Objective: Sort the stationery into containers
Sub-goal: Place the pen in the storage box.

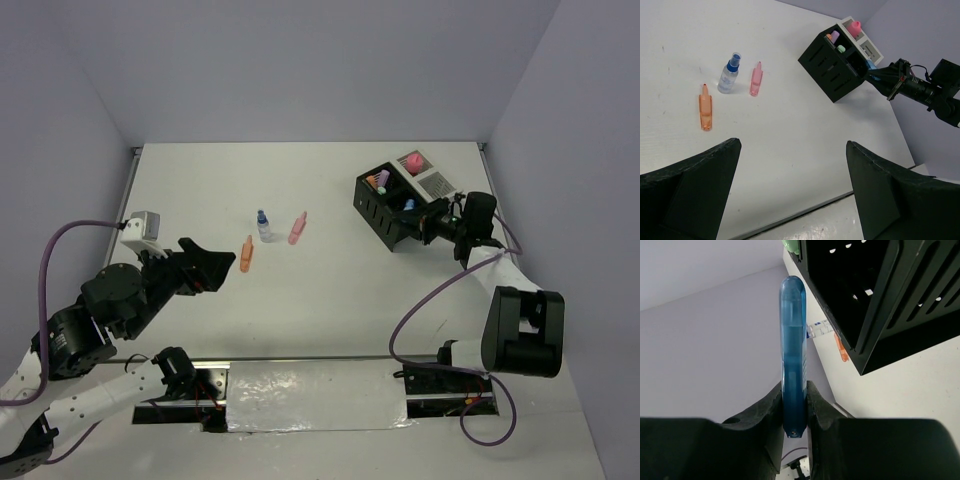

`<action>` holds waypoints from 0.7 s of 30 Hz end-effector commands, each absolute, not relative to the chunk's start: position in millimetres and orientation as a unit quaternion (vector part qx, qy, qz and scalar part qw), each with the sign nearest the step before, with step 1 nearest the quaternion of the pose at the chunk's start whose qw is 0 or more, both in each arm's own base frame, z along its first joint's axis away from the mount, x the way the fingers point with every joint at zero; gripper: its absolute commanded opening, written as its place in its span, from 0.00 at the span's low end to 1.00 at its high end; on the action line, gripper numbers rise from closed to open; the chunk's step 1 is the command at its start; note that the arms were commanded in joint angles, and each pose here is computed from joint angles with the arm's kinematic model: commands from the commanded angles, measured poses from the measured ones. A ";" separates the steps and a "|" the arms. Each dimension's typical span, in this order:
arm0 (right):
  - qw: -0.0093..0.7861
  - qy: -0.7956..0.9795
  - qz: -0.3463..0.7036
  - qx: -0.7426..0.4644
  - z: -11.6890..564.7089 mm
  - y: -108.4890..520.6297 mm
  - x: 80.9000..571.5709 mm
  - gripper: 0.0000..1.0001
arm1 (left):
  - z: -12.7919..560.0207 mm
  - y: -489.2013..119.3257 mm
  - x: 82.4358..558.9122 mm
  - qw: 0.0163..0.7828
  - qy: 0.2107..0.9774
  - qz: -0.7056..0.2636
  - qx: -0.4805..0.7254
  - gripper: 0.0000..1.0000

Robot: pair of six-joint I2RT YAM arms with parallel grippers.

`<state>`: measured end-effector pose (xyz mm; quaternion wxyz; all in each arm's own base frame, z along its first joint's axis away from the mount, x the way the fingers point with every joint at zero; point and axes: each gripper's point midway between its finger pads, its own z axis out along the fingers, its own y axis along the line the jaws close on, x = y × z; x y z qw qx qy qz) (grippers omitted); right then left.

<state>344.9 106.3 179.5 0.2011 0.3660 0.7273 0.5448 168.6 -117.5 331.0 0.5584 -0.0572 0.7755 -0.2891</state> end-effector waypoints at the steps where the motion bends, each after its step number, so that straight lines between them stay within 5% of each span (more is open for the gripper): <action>1: 0.218 0.719 0.563 0.344 193.8 108.0 347.8 0.27 | 336.7 -120.2 170.0 0.562 0.769 -0.299 -0.062 0.99; 11: 0.222 0.716 0.571 0.336 208.2 107.4 356.2 0.55 | 333.2 -117.0 172.0 0.563 0.773 -0.285 -0.063 0.99; 21: 0.345 0.803 0.463 0.148 298.5 150.1 338.3 0.63 | 275.2 -124.3 194.7 0.532 0.816 -0.207 -0.091 0.99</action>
